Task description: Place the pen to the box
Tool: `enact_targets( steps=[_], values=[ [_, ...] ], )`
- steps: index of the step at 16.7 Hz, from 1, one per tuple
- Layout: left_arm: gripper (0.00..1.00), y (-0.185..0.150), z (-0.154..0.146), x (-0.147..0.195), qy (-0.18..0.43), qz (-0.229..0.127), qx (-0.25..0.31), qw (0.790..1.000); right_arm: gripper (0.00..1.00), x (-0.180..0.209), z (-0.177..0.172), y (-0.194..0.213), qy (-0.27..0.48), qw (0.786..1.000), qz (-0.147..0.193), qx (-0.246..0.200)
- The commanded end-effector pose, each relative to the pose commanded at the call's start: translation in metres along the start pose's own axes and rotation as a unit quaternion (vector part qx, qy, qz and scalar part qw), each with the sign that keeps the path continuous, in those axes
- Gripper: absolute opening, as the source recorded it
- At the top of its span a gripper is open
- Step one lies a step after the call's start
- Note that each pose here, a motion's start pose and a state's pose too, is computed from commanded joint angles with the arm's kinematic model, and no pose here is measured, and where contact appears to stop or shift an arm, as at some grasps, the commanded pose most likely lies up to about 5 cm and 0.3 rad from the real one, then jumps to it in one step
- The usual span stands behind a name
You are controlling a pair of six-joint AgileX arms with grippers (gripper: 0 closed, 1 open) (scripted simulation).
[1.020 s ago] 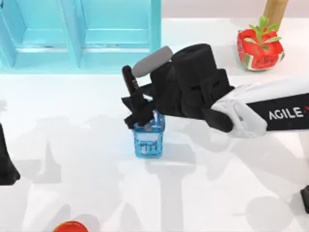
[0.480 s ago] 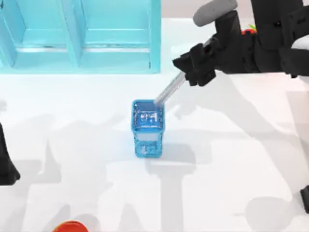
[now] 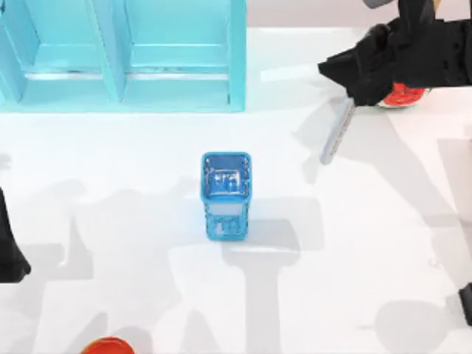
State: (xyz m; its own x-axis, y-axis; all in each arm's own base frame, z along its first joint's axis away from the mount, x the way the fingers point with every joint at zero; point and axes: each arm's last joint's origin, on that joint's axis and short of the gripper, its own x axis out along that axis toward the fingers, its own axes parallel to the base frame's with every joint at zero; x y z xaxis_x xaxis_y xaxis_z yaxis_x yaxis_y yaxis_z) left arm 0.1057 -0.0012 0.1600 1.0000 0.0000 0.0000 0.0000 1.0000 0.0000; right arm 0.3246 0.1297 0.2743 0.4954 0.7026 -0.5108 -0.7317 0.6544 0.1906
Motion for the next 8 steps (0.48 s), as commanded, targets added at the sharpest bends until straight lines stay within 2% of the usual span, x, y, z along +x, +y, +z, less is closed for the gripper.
enact_targets(
  steps=[4,8],
  values=[
    [1.0,0.0,0.0,0.0,0.0,0.0,0.0,1.0,0.0,-0.005,-0.003,-0.008,0.006,1.0,-0.006,0.003],
    [1.0,0.0,0.0,0.0,0.0,0.0,0.0,1.0,0.0,-0.052,-0.016,-0.05,0.013,0.998,-0.056,0.014]
  ],
)
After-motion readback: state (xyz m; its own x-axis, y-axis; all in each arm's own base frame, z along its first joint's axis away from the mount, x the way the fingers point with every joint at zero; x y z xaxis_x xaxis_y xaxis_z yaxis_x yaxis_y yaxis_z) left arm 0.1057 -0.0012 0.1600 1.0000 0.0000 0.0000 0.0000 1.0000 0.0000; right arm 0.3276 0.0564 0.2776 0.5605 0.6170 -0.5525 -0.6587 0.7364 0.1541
